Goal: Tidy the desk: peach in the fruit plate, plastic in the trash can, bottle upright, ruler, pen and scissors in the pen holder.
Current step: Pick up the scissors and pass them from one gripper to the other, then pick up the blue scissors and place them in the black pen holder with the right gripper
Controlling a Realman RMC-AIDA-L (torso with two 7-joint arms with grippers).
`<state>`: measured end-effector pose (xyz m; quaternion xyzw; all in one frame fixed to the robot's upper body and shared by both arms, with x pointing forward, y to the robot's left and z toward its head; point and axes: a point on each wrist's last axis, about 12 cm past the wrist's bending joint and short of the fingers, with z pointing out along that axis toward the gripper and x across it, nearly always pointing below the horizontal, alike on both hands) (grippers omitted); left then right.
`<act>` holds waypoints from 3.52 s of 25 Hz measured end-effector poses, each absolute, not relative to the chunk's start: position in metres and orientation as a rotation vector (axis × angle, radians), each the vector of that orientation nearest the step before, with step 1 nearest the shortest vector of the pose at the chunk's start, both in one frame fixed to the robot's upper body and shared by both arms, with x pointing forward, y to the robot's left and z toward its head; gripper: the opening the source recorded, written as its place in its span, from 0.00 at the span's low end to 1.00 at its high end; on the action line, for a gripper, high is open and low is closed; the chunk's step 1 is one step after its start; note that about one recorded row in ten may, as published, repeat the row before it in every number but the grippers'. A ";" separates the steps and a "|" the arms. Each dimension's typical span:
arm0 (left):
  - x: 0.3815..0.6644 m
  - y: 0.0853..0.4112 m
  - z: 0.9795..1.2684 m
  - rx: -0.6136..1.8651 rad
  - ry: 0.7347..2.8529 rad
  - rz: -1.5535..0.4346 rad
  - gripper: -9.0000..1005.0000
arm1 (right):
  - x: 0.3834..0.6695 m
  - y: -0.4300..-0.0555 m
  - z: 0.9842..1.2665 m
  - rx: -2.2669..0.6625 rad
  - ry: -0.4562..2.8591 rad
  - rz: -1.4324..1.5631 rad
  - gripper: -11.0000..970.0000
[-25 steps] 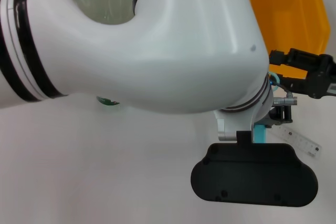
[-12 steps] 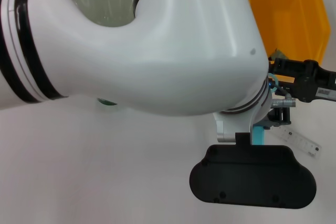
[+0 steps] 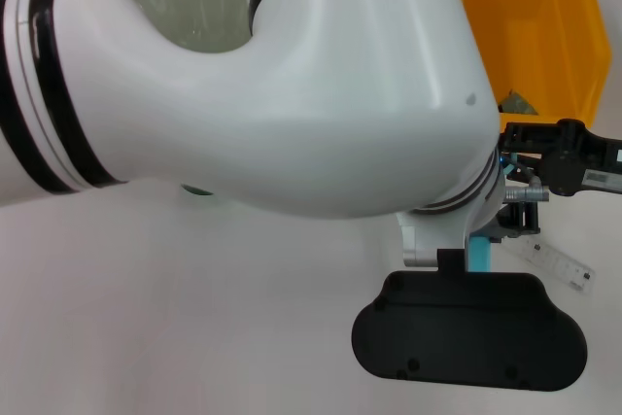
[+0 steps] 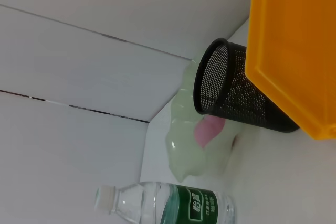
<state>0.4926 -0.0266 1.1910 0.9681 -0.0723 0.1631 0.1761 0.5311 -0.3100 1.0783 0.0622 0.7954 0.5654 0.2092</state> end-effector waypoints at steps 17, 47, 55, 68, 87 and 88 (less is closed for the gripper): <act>0.492 -0.028 1.191 2.740 -0.216 0.467 0.28 | 0.531 -0.306 1.077 0.068 2.238 1.544 0.23; 0.491 -0.030 1.193 2.727 -0.174 0.465 0.44 | 0.522 -0.305 1.075 0.026 2.195 1.553 0.08; 0.501 -0.024 1.197 2.681 -0.074 0.398 0.49 | 0.521 -0.312 1.074 0.035 2.177 1.513 0.08; 0.525 -0.003 1.242 2.407 0.149 0.288 0.48 | 0.512 -0.322 1.069 0.066 2.158 1.476 0.08; 0.581 0.095 1.310 1.565 0.713 0.093 0.48 | 0.510 -0.321 1.075 0.022 2.098 1.501 0.09; 0.584 0.109 1.315 1.471 0.753 0.051 0.48 | 0.510 -0.322 1.077 0.016 2.086 1.504 0.09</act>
